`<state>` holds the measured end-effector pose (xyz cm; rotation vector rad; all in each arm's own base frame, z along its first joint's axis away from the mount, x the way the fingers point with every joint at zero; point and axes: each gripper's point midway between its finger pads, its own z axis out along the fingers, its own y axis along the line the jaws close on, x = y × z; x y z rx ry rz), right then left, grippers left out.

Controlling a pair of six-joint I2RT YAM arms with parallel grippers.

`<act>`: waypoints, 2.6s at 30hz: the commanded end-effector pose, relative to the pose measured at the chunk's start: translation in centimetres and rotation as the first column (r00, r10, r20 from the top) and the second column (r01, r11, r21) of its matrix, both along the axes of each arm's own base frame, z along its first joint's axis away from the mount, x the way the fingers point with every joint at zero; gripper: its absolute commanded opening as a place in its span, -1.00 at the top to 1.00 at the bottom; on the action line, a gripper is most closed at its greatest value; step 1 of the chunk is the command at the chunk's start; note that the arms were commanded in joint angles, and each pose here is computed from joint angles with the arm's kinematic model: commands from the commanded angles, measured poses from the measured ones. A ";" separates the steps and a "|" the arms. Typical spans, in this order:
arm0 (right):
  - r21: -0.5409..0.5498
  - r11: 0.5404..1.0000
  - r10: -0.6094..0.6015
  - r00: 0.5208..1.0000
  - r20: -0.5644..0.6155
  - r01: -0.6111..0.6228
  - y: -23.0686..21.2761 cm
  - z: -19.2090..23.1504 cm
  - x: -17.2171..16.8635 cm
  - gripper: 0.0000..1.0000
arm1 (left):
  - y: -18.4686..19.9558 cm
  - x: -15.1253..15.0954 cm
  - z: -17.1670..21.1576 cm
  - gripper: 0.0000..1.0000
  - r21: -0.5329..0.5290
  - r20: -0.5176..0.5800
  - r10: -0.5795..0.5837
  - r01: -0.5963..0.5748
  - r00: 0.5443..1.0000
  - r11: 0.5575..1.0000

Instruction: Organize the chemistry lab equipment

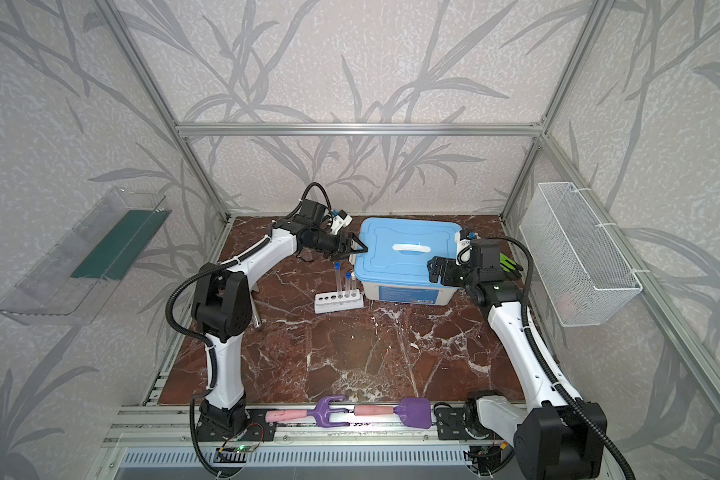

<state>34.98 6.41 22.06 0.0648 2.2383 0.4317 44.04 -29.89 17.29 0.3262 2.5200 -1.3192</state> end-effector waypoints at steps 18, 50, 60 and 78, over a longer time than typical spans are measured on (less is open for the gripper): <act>-0.017 0.999 -0.035 0.999 -0.021 0.035 -0.7 -2.4 0.6 -0.93 | 0.4 0.5 0.7 -0.08 0.055 0.032 0.006 -0.008 0.999 0.998; -0.006 0.999 -0.045 0.997 -0.059 0.045 -0.7 -4.8 0.7 -0.87 | 0.0 0.0 0.6 0.19 0.343 0.094 -0.053 0.017 0.994 0.939; -0.011 0.999 -0.050 0.997 -0.061 0.049 -0.8 -5.1 0.6 -0.86 | -0.1 0.0 0.5 0.24 0.360 0.098 -0.049 0.010 0.994 0.933; -0.012 0.998 -0.055 0.996 -0.068 0.055 -0.9 -5.6 0.5 -0.84 | -0.8 -0.3 0.7 0.27 0.410 0.117 -0.084 0.029 0.990 0.911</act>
